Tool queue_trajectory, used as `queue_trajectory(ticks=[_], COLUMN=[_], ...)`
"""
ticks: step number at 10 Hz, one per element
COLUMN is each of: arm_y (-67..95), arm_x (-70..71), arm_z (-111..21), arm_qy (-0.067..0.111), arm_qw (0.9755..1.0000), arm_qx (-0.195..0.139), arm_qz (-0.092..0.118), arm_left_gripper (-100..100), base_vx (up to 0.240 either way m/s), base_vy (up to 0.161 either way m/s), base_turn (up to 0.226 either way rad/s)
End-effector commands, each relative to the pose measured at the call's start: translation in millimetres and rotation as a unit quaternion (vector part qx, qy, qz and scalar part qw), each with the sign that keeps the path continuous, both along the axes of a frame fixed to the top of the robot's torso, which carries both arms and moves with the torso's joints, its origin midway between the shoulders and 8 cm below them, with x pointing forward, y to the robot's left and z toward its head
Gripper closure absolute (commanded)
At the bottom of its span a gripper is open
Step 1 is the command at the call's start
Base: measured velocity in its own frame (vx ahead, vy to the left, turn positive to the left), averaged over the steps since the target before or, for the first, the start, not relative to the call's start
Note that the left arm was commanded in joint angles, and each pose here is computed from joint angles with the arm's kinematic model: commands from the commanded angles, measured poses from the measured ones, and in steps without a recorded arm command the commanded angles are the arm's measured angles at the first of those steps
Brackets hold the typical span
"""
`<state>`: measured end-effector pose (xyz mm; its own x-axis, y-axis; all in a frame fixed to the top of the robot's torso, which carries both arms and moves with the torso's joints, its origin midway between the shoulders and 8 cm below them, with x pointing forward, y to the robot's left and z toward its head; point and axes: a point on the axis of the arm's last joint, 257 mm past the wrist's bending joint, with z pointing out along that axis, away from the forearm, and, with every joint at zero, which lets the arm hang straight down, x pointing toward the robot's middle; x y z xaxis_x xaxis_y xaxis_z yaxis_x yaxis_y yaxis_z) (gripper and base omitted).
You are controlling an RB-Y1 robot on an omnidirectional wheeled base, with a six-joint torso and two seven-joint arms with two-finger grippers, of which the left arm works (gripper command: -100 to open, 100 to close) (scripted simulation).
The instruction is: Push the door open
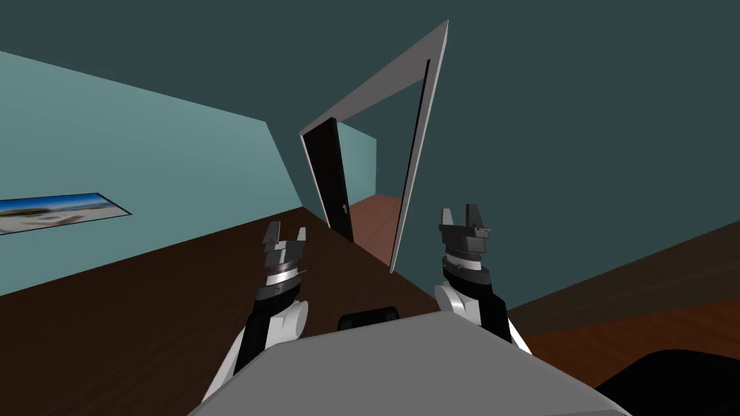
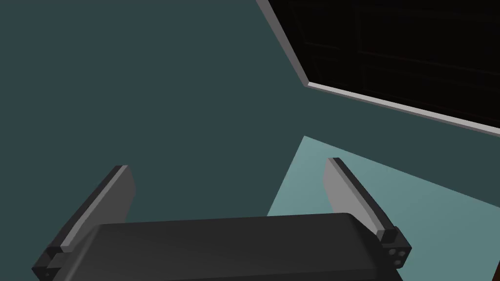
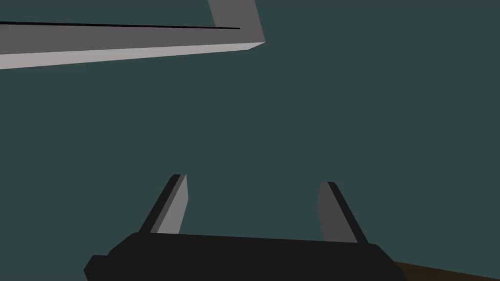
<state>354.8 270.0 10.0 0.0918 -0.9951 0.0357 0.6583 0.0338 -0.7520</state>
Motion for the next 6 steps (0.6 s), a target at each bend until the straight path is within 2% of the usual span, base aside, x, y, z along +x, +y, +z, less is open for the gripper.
queue_trajectory(ticks=[1,6], arm_y=[-5.6,-19.0], arm_x=[6.8,22.2], arm_z=[-9.3,-31.9], arm_qy=[0.008,0.026], arm_qw=[0.9999,0.9991], arm_qx=[0.002,0.006], arm_qz=[-0.01,-0.033], arm_left_gripper=[-100,-100], base_vx=[0.082,0.13], base_vy=[-0.075,0.079], base_turn=[0.014,-0.023])
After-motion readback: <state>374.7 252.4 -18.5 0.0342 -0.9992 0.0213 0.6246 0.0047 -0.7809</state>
